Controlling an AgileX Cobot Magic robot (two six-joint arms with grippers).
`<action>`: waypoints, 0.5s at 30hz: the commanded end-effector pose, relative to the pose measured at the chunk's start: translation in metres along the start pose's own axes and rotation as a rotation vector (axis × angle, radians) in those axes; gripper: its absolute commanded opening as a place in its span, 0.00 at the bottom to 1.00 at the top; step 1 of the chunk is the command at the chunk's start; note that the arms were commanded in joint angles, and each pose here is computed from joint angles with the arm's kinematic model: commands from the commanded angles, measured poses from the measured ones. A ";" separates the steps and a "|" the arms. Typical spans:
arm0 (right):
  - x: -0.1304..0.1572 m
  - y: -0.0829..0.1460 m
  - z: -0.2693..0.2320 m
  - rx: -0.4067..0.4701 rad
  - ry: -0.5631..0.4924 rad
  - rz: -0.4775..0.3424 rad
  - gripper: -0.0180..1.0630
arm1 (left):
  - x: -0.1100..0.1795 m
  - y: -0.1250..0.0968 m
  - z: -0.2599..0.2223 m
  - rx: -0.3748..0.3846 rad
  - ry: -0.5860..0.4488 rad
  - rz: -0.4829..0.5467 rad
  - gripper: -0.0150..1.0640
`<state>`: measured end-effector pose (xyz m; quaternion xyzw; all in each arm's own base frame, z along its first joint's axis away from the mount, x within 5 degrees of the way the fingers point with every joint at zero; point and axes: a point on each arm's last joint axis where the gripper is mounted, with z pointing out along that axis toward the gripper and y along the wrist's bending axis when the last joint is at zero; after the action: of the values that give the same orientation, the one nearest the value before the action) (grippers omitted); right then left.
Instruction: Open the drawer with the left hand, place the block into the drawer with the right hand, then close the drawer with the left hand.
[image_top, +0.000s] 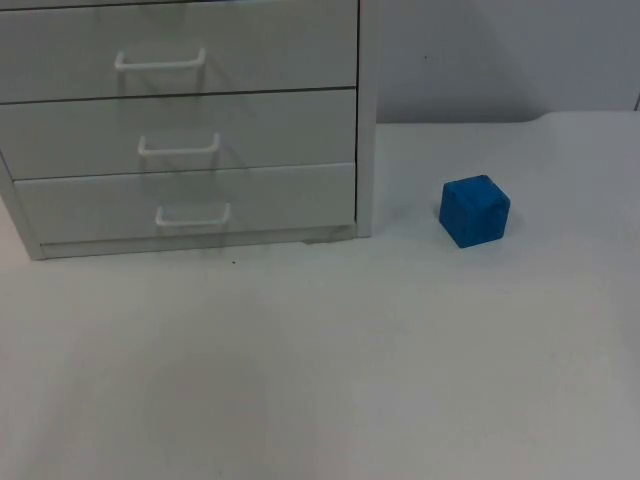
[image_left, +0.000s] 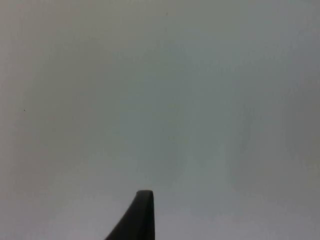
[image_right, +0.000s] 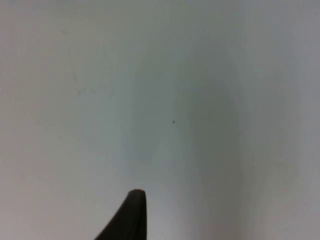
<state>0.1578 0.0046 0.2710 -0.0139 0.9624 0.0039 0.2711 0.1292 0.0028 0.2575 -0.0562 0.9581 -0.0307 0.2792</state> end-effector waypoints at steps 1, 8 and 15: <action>-0.005 0.001 0.003 -0.002 0.001 -0.003 0.99 | -0.003 -0.001 0.000 0.011 -0.010 -0.001 0.96; -0.005 0.001 0.003 -0.002 -0.005 -0.003 0.99 | -0.003 -0.010 0.000 0.113 -0.018 0.061 0.96; -0.005 0.002 0.003 -0.012 -0.007 0.005 0.99 | -0.012 -0.017 -0.003 0.185 -0.074 0.092 0.74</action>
<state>0.1617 0.0051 0.2677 -0.0124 0.9645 0.0069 0.2636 0.1347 -0.0123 0.2617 0.0075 0.9479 -0.1002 0.3025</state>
